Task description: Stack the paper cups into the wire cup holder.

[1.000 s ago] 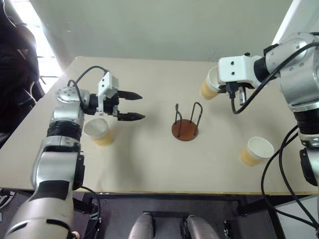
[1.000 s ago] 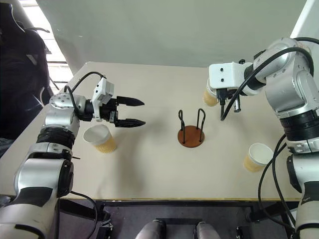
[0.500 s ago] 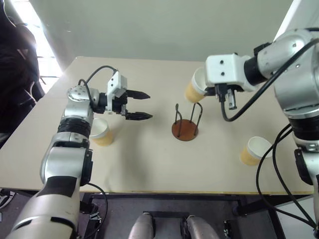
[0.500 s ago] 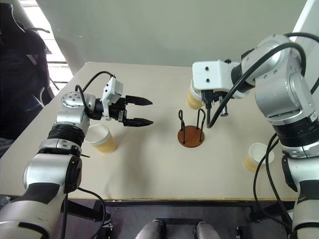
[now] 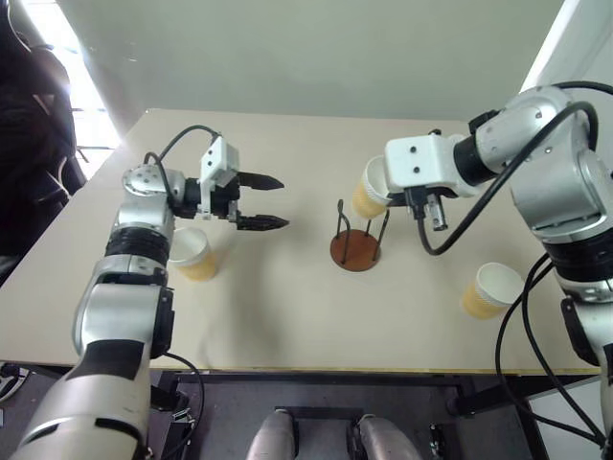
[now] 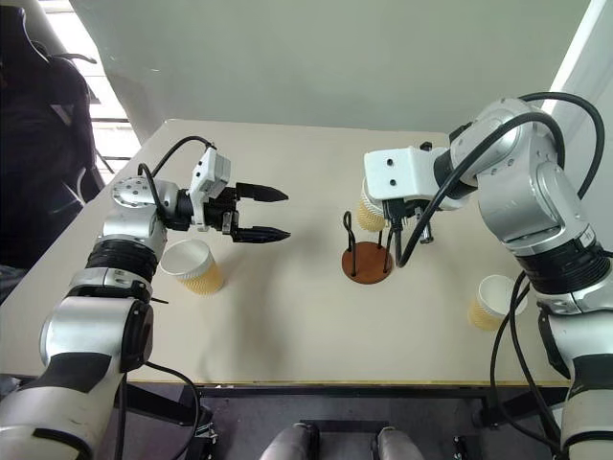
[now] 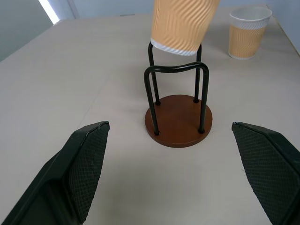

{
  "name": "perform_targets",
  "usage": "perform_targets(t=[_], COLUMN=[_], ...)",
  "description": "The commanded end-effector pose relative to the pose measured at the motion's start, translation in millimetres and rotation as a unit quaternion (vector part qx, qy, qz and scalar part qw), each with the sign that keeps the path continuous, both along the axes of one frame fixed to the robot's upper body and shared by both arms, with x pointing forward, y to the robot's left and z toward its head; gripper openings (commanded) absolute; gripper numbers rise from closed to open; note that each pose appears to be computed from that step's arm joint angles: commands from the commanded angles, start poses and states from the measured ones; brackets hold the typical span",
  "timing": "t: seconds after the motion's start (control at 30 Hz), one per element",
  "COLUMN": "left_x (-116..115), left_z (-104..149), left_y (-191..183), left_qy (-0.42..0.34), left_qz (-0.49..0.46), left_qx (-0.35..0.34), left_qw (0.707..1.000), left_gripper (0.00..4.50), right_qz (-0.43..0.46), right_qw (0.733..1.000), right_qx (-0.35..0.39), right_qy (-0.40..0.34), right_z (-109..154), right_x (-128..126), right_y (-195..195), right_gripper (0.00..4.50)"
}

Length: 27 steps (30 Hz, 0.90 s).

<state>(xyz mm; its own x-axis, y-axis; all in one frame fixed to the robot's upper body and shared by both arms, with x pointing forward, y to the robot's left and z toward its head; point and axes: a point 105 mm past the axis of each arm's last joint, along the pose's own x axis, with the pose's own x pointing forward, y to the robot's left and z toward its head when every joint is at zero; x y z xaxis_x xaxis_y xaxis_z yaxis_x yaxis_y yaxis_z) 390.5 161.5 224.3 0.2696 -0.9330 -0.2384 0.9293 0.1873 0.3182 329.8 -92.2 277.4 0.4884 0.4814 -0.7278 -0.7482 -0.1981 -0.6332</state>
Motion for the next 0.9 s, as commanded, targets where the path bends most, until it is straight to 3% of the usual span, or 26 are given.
perform_targets(t=[0.03, 0.23, 0.33, 0.4, 0.57, 0.9], left_x=[-3.1, -3.8, -4.4, -4.9, -5.0, -5.6], left_z=[13.2, 14.6, 14.3, 14.0, 14.3, 30.5], left_y=[2.5, 3.0, 5.5, 8.1, 11.9, 30.5], left_qy=[-0.023, -0.025, -0.025, -0.024, -0.025, -0.046], left_qz=[-0.009, -0.011, -0.009, -0.006, 0.0, 0.029], left_qx=[-0.007, -0.009, -0.01, -0.011, -0.013, -0.006], left_qw=[1.0, 1.0, 1.0, 1.0, 1.0, 0.999], left_gripper=[4.5, 4.5, 4.5, 4.5, 4.5, 4.5], right_qz=[0.015, 0.025, 0.029, 0.031, 0.031, -0.029], right_qw=[1.0, 0.999, 0.999, 0.999, 0.999, 0.984], right_qx=[-0.001, -0.002, -0.001, 0.002, 0.014, 0.176], right_qy=[-0.022, -0.033, -0.035, -0.034, -0.034, 0.01], right_z=[6.8, 7.8, 7.6, 7.3, 9.5, 48.6], right_x=[-0.3, 1.6, 1.7, 1.7, 2.9, -3.7], right_y=[6.2, 11.6, 13.6, 14.9, 17.4, -3.9], right_gripper=[0.03, 0.03, 0.58, 1.21, 1.21, 1.21])
